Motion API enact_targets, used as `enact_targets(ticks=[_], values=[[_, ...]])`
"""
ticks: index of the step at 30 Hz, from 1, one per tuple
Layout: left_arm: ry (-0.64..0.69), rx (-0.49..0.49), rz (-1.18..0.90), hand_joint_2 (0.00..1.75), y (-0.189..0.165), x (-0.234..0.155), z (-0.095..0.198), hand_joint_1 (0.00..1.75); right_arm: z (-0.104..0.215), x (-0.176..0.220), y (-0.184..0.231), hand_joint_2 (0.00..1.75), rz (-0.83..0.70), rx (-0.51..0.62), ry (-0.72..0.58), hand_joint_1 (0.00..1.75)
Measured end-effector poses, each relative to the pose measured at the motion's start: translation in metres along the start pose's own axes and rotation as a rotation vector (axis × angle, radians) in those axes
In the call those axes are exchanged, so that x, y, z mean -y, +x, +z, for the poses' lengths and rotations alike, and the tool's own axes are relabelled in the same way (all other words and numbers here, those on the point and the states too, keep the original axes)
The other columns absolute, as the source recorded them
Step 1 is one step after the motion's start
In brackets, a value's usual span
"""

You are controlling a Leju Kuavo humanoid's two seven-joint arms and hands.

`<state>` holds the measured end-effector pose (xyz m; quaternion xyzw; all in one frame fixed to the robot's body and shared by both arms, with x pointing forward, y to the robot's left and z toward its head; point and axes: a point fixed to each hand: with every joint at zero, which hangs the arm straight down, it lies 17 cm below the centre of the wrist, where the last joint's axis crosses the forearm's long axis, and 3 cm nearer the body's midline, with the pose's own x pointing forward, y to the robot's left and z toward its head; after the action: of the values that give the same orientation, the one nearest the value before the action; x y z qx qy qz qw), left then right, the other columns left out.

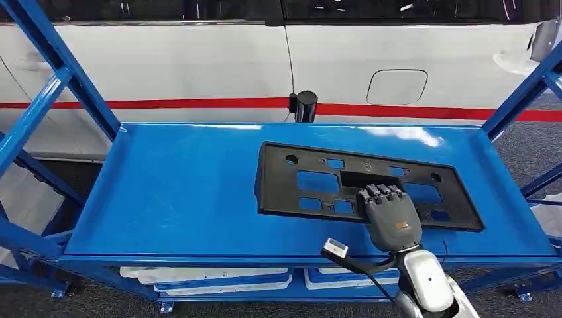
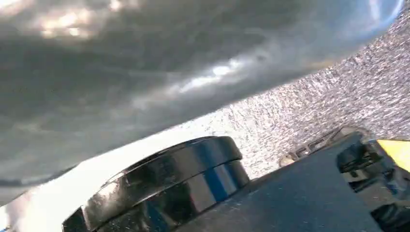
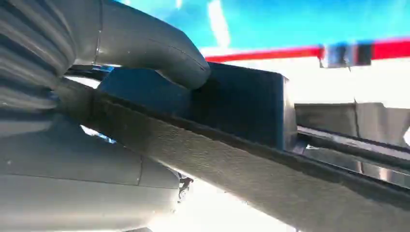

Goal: Take the parts from the cabinet and place them on the table.

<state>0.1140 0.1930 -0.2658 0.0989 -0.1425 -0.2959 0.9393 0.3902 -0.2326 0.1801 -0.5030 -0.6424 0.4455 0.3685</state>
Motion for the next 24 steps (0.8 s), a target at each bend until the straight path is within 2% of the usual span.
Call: enact_targets(ticks=[4, 24], values=[[-0.002, -0.001, 0.006, 0.00, 0.000, 0.001, 0.000, 0.00, 0.002, 0.021, 0.006, 1.75, -0.019, 0.019, -0.052, 1.75], [-0.001, -0.008, 0.015, 0.00, -0.002, 0.000, 0.000, 0.00, 0.020, 0.039, 0.031, 1.75, -0.041, 0.093, -0.093, 1.75]])
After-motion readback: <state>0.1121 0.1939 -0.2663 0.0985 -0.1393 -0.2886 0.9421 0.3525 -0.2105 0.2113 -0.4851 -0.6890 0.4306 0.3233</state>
